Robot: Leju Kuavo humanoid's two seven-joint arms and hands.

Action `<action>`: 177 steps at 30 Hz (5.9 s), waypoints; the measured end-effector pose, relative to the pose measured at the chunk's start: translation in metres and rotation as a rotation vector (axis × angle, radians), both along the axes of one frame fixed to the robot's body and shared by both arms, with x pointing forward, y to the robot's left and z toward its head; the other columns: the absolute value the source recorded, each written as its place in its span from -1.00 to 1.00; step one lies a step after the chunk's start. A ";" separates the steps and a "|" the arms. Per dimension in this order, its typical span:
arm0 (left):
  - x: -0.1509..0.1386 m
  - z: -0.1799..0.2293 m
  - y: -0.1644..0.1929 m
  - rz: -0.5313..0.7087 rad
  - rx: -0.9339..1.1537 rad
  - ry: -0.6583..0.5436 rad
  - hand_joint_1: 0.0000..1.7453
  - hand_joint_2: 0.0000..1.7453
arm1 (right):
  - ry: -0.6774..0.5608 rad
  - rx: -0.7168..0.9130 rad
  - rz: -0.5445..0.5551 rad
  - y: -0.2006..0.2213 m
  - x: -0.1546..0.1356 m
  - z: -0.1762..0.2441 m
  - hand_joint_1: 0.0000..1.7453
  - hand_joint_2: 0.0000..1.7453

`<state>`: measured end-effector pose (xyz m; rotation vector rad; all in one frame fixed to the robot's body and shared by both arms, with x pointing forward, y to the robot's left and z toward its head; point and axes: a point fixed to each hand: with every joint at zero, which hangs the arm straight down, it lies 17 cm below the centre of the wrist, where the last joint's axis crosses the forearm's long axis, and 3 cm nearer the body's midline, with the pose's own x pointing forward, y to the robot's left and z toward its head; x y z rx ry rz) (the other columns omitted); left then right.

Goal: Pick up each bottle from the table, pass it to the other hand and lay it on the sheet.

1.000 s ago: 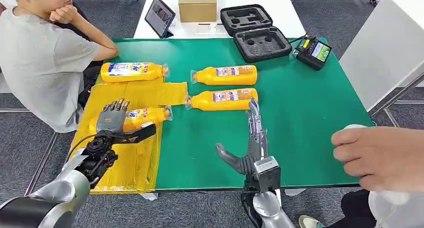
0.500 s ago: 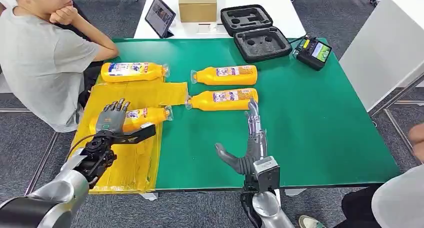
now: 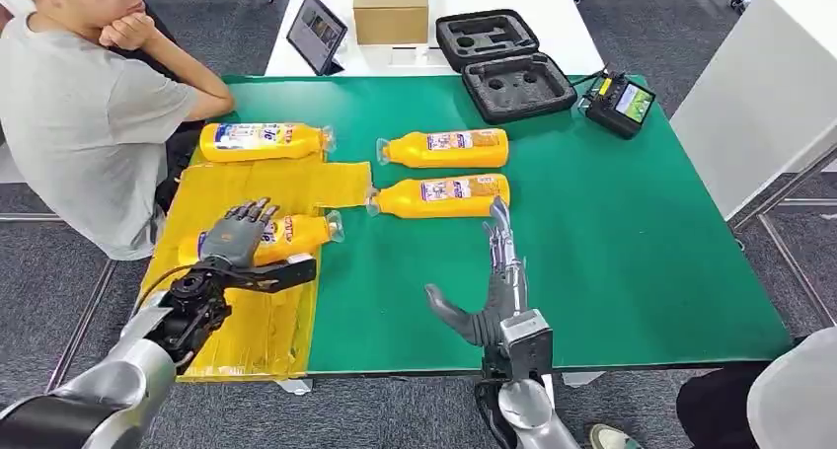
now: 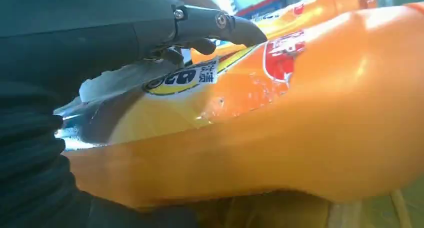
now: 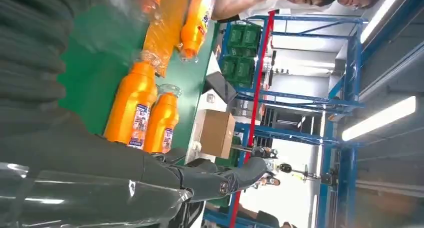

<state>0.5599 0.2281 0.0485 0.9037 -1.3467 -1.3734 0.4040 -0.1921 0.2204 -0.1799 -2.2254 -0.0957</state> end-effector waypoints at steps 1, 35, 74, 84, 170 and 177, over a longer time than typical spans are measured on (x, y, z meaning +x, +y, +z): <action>-0.001 0.001 0.000 -0.001 0.009 -0.009 -1.00 1.00 | 0.001 0.001 0.003 0.001 0.000 0.000 -1.00 1.00; -0.076 0.078 -0.071 -0.141 -0.428 -0.331 -1.00 1.00 | 0.020 -0.024 -0.030 -0.002 -0.006 -0.010 -1.00 1.00; -0.162 0.164 -0.098 -0.198 -1.253 -0.504 -1.00 1.00 | 0.044 0.086 -0.279 -0.049 -0.041 -0.011 -1.00 1.00; -0.175 0.172 -0.099 -0.146 -1.369 -0.525 -1.00 1.00 | -0.059 -0.220 -0.374 -0.042 -0.052 0.010 -1.00 1.00; -0.192 0.211 -0.117 -0.120 -1.546 -0.582 -1.00 1.00 | 0.321 -1.037 -0.286 -0.015 0.008 -0.177 -1.00 1.00; -0.189 0.210 -0.120 -0.133 -1.548 -0.566 -1.00 1.00 | 0.317 -1.083 -0.275 -0.007 0.018 -0.176 -1.00 1.00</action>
